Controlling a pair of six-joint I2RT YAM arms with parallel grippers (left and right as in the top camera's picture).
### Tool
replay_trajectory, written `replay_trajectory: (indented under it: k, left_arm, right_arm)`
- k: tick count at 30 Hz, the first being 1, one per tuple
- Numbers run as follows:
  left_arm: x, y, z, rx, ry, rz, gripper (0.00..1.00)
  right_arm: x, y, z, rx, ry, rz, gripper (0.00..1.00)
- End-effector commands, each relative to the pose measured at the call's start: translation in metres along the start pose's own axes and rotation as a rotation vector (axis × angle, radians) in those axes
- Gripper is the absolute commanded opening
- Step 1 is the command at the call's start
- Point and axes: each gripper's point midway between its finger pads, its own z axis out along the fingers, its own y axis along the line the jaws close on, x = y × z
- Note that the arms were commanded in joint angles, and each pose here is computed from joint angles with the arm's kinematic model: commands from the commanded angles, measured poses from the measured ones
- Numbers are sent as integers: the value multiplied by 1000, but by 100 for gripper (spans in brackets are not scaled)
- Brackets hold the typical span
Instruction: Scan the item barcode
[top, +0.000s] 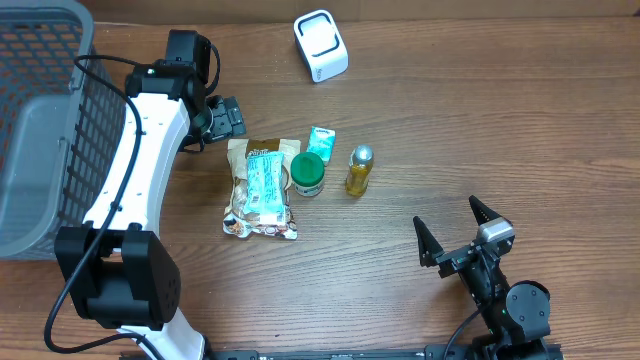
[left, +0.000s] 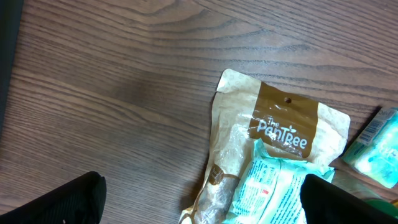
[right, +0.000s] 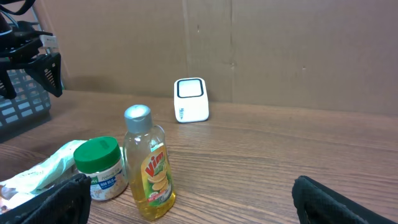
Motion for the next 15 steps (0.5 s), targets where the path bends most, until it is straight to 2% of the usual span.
replay_trajectory:
  k: [1,15]
  left_arm:
    - [-7,0,-9,2,-34,13,100]
    - [-6,0,-9,2,-34,13,100]
  right_arm:
    - [3,-1,0,4,0,3,100]
    - [3,-1,0,4,0,3,100]
